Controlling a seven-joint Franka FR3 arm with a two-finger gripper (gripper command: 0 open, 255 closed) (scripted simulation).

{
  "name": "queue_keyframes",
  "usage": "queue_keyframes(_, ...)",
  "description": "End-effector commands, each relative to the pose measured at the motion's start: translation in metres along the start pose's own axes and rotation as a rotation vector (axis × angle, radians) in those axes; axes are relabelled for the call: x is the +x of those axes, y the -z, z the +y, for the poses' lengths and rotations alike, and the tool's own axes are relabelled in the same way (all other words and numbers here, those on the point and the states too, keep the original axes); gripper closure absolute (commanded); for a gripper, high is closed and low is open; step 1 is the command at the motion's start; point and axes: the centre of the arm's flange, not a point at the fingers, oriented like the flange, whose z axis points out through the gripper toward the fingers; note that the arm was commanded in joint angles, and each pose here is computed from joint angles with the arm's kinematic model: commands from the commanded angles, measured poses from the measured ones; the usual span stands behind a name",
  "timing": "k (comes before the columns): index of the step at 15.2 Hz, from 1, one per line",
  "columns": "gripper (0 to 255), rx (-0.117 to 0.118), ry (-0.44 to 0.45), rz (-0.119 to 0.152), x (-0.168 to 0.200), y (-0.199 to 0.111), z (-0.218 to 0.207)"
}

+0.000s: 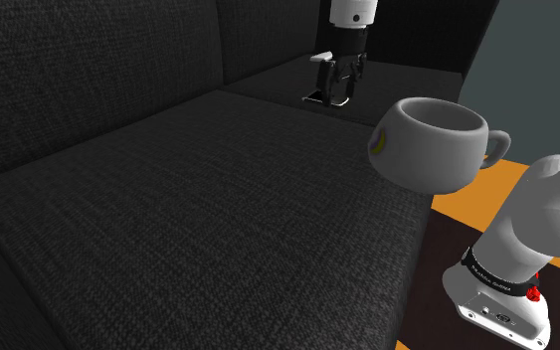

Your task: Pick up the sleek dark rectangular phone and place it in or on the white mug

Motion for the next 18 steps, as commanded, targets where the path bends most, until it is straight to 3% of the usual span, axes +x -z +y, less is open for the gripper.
queue_keyframes(1,0,0.0,0.0,0.0,0.0,0.0,0.0)
queue_keyframes(2,0,0.0,0.0,0.0,0.0,0.0,0.0)
queue_keyframes(3,255,0.0,0.0,0.0,0.0,0.0,0.0)
queue_keyframes(12,255,0.0,0.0,0.0,0.0,0.0,0.0)
queue_keyframes(18,255,0.0,0.0,0.0,0.001,0.032,0.0)
